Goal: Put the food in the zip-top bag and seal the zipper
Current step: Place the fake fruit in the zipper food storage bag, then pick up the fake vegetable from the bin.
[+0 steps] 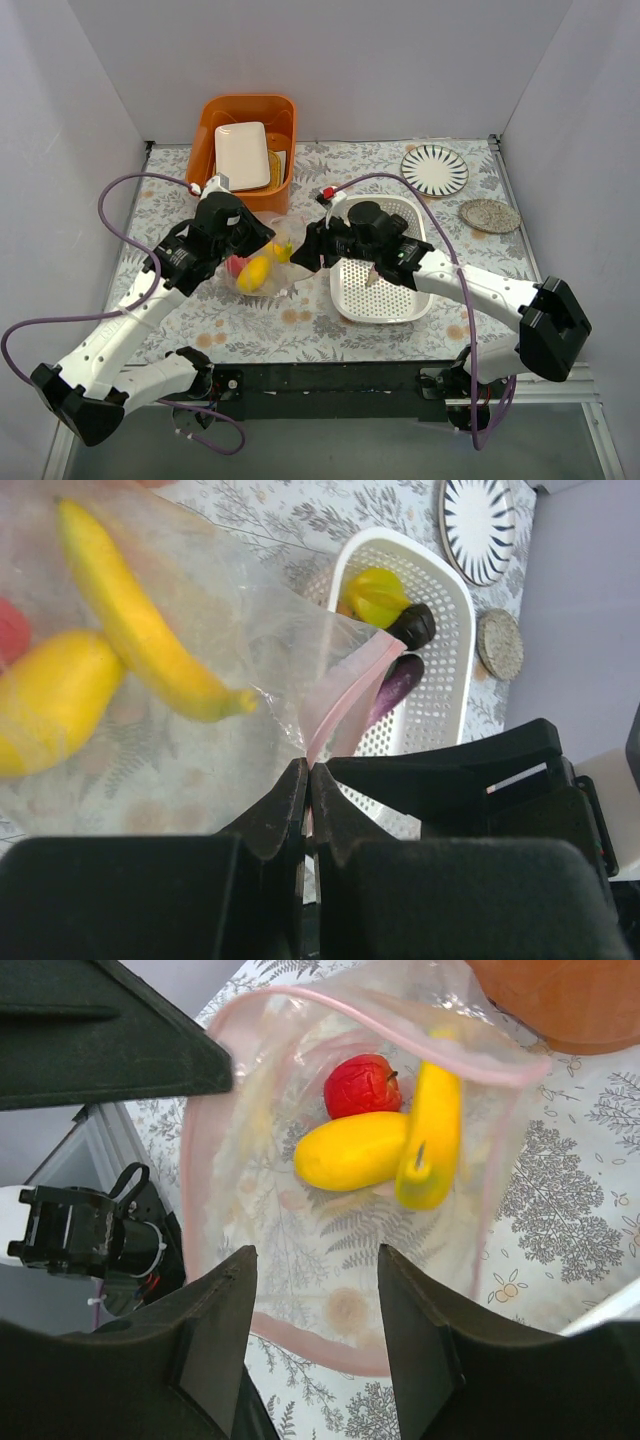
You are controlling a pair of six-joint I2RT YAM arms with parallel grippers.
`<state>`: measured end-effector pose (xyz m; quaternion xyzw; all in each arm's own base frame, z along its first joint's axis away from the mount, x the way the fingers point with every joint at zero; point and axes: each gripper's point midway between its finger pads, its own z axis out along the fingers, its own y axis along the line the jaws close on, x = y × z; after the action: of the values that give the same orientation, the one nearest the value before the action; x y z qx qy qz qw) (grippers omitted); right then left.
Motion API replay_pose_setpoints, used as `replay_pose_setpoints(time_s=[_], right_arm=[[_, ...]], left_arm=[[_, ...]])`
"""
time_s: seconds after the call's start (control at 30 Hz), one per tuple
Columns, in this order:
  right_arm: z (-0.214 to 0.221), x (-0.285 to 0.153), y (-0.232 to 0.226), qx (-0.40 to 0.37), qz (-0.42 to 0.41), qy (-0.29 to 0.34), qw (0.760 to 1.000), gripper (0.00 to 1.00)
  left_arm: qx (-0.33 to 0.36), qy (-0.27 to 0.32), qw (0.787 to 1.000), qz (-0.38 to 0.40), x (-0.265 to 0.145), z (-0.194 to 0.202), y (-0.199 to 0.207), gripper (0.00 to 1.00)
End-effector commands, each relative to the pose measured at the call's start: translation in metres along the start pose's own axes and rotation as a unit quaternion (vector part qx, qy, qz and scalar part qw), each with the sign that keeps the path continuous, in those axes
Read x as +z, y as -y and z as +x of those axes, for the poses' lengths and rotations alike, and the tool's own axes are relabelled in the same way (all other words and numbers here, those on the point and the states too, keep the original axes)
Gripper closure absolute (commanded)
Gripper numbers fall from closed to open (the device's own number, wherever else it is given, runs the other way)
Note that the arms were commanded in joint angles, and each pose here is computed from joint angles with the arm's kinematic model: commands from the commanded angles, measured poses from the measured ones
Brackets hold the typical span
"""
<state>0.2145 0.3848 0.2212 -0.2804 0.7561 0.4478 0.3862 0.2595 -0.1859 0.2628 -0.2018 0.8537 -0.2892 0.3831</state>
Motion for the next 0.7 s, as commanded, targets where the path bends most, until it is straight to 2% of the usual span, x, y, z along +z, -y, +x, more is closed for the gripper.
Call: replay_pose_setpoints(time_s=[0.0,0.17,0.27,0.33,0.4,0.57,0.6,0.63,0.67], right_arm=[[-0.027,-0.013,-0.001,-0.008,0.034,0.029,0.999,0.41],[-0.023,-0.034,0.017,0.008,0.094,0.048,0.994,0.4],[-0.024,-0.052,0.036,0.02,0.15,0.069,0.986,0.39],[-0.023,-0.066,0.046,0.034,0.182,0.078,0.98,0.39],[-0.022,-0.075,0.05,0.037,0.194,0.083,0.977,0.39],[-0.011,-0.088,0.063,0.042,0.223,0.065,0.972,0.38],[-0.009,-0.09,0.066,0.042,0.232,0.061,0.97,0.36],[-0.01,-0.095,0.077,0.058,0.265,0.068,0.96,0.24],[0.002,-0.101,0.086,0.07,0.291,0.05,0.953,0.19]], left_arm=[[0.012,0.065,0.996,-0.055,-0.017,-0.032,-0.013,0.99],[0.036,0.069,0.994,-0.081,-0.019,-0.035,-0.023,0.97],[0.055,0.019,0.99,-0.128,0.004,-0.011,-0.044,0.97],[0.069,-0.038,0.99,-0.114,0.021,0.016,-0.047,1.0],[0.052,-0.067,0.986,-0.143,0.033,0.032,-0.059,1.0],[0.044,-0.056,0.994,-0.081,0.03,0.03,-0.04,1.0],[0.045,-0.054,0.995,-0.075,0.028,0.028,-0.037,1.0],[0.048,-0.059,0.995,-0.068,0.028,0.028,-0.033,1.0],[0.053,-0.063,0.995,-0.062,0.028,0.03,-0.031,1.0]])
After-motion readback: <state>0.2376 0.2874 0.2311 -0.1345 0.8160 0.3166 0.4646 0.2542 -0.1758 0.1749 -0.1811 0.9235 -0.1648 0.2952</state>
